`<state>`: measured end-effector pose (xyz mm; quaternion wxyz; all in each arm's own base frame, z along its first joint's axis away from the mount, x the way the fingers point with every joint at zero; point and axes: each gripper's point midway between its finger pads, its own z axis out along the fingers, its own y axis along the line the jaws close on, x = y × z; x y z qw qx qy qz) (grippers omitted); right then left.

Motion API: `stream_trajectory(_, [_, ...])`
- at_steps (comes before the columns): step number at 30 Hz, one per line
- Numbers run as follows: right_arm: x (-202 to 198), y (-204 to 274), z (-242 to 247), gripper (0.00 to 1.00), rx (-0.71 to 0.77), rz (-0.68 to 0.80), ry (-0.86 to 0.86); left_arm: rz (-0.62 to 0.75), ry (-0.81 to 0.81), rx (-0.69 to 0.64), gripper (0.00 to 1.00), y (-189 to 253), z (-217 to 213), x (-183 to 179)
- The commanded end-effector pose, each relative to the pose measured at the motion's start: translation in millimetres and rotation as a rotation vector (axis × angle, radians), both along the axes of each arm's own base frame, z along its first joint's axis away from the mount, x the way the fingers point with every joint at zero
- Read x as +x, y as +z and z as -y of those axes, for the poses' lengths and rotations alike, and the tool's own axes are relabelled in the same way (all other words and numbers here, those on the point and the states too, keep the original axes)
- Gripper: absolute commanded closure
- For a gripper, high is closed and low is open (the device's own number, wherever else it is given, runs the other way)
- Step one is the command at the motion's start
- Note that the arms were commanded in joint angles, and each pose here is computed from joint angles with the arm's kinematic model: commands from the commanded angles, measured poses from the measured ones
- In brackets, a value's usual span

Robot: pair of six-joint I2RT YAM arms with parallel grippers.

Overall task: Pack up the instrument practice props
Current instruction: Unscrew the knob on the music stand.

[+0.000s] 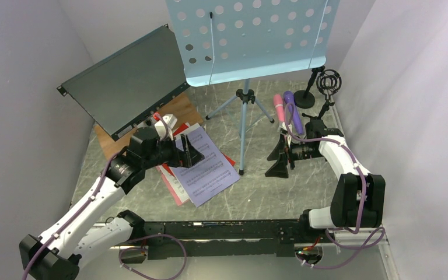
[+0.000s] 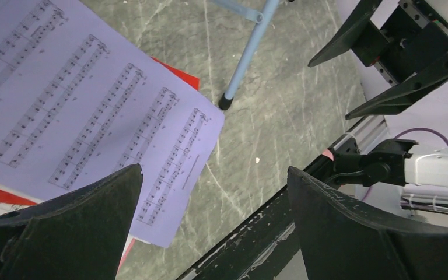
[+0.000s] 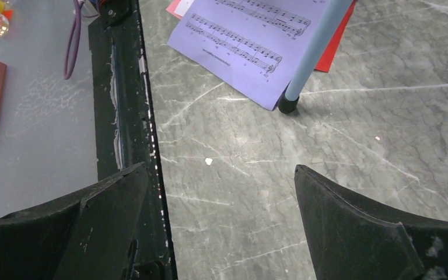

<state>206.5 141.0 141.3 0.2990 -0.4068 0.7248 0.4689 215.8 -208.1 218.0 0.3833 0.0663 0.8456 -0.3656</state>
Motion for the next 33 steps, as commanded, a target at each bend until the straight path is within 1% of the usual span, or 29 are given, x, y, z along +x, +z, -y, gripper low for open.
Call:
stream_trajectory(1, [14, 10, 4, 0.01, -0.017, 0.077, -0.019, 0.029, -0.062, -0.098, 0.01, 15, 19, 2])
stream_trajectory(8, [28, 7, 15, 0.0, -0.07, 0.081, -0.092, 0.033, -0.145, -0.18, 0.01, 19, 41, 3])
stream_trajectory(12, [38, 6, 22, 0.0, -0.11, 0.106, -0.141, 0.072, -0.165, -0.121, 0.01, 15, 56, 5])
stream_trajectory(16, [50, 15, 24, 0.0, -0.112, 0.182, -0.172, 0.178, -0.196, -0.024, 0.0, 10, 77, 9])
stream_trajectory(19, [57, 33, 19, 0.0, -0.062, 0.239, -0.182, 0.247, -0.199, 0.02, 0.01, 2, 90, 15])
stream_trajectory(21, [64, 47, 15, 0.0, -0.017, 0.269, -0.193, 0.308, -0.193, 0.004, 0.01, 5, 100, 23])
stream_trajectory(24, [79, 71, 9, 0.0, 0.065, 0.248, -0.229, 0.354, -0.174, -0.001, 0.01, 3, 111, 33])
stream_trajectory(26, [97, 87, 7, 0.0, 0.124, 0.195, -0.309, 0.351, -0.148, -0.004, 0.01, 2, 116, 41])
stream_trajectory(28, [118, 100, 9, 0.0, 0.193, 0.119, -0.445, 0.339, -0.132, -0.01, 0.01, -1, 120, 47])
stream_trajectory(31, [147, 124, 13, 0.0, 0.337, 0.013, -0.66, 0.288, -0.122, -0.001, 0.01, -10, 125, 50])
stream_trajectory(32, [154, 129, 14, 0.0, 0.386, -0.029, -0.717, 0.266, -0.117, 0.0, 0.0, -13, 126, 50])
stream_trajectory(33, [160, 138, 11, 0.0, 0.447, -0.074, -0.737, 0.249, -0.117, 0.0, 0.0, -16, 126, 49])
